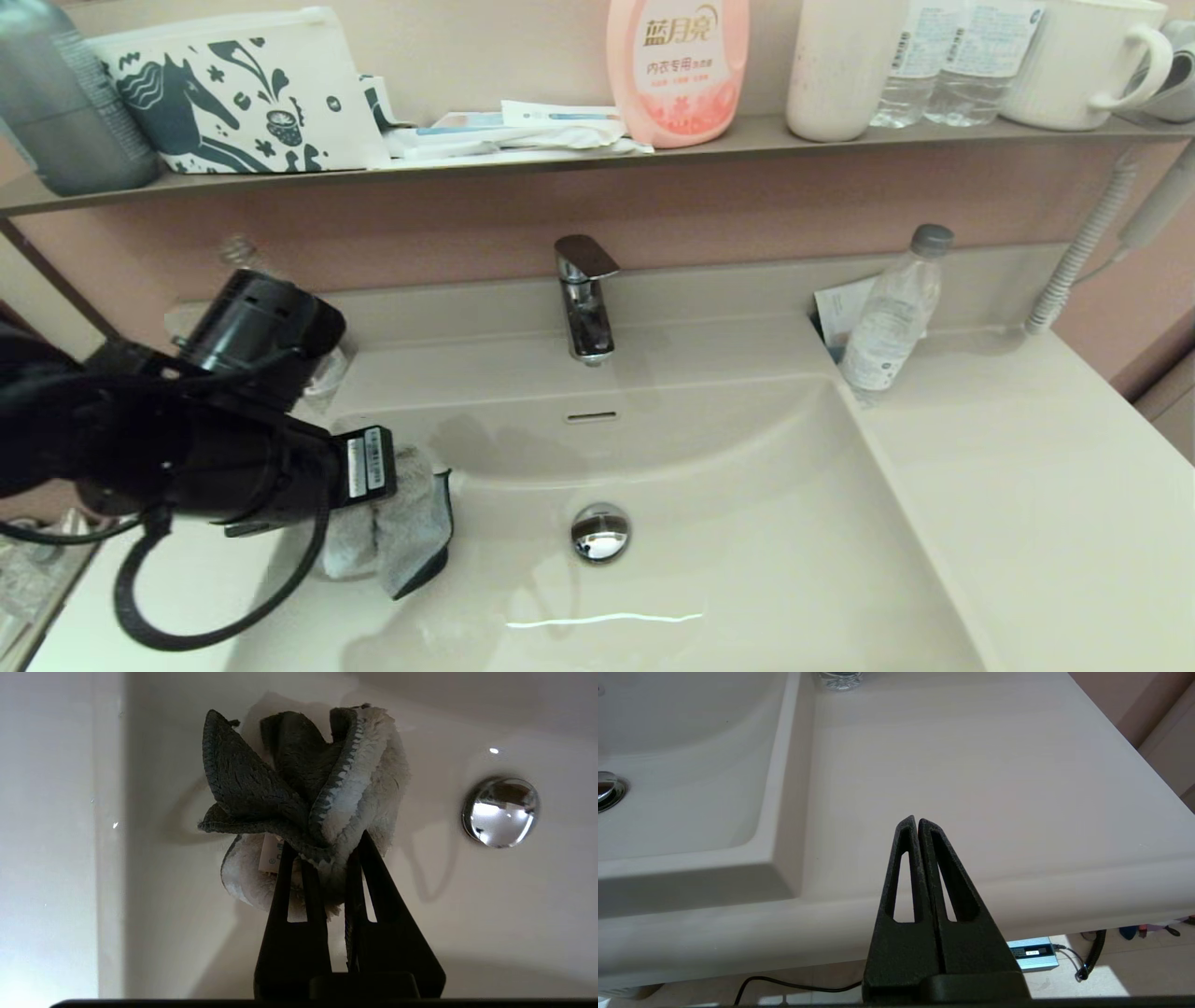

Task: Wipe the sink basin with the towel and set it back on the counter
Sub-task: Wipe the sink

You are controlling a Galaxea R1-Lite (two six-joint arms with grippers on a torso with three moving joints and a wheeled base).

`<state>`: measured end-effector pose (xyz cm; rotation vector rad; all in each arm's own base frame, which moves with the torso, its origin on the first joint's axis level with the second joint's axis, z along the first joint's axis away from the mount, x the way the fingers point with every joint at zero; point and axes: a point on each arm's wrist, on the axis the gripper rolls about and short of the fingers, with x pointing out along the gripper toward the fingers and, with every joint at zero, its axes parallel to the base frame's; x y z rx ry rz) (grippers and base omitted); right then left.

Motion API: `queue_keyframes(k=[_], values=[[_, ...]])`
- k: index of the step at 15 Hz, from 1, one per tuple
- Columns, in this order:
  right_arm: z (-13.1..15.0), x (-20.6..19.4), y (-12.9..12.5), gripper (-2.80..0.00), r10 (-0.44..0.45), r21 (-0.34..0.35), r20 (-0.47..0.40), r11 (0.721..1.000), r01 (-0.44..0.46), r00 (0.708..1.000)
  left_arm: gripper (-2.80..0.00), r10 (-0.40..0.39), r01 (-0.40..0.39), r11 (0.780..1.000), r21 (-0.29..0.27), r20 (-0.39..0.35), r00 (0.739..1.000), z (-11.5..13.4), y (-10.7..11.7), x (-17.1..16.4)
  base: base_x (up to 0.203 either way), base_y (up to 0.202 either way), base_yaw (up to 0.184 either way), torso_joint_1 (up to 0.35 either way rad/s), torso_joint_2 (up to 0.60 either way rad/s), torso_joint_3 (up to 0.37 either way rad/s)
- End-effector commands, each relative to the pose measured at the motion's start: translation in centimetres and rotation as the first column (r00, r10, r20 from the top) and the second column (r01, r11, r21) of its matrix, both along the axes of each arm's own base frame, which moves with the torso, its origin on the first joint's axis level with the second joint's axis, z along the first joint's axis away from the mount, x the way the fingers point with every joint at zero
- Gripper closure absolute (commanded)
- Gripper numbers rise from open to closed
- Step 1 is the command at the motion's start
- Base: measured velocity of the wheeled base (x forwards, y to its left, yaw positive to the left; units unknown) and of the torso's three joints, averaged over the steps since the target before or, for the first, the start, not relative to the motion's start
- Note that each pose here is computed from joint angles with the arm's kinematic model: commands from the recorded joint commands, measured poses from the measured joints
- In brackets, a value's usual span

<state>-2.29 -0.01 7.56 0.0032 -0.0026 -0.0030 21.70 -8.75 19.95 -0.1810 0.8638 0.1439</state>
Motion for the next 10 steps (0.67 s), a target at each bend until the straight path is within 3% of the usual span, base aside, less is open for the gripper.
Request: queue_keyframes(k=[1, 5, 8, 10], values=[[0.0, 0.0, 0.0, 0.00, 0.000, 0.000, -0.001, 1.000, 0.000, 1.000, 0.00, -0.028, 0.031, 0.998, 0.051, -0.053, 0.998, -2.1, -0.7, 1.2, 0.000, 0.000, 0.000, 0.000, 0.00, 0.000], [0.0, 0.0, 0.0, 0.00, 0.000, 0.000, -0.001, 1.000, 0.000, 1.000, 0.00, -0.070, 0.076, 0.994, 0.073, -0.087, 0.994, -3.8, -2.3, 2.3, 0.000, 0.000, 0.000, 0.000, 0.00, 0.000], [0.0, 0.0, 0.0, 0.00, 0.000, 0.000, -0.001, 1.000, 0.000, 1.000, 0.00, -0.070, 0.074, 0.990, 0.118, -0.045, 0.997, -6.7, -5.3, 4.3, 0.000, 0.000, 0.000, 0.000, 0.00, 0.000], [0.0, 0.0, 0.0, 0.00, 0.000, 0.000, -0.001, 1.000, 0.000, 1.000, 0.00, -0.064, 0.068, 0.991, 0.119, -0.040, 0.997, -7.8, -6.9, 4.7, 0.000, 0.000, 0.000, 0.000, 0.00, 0.000]])
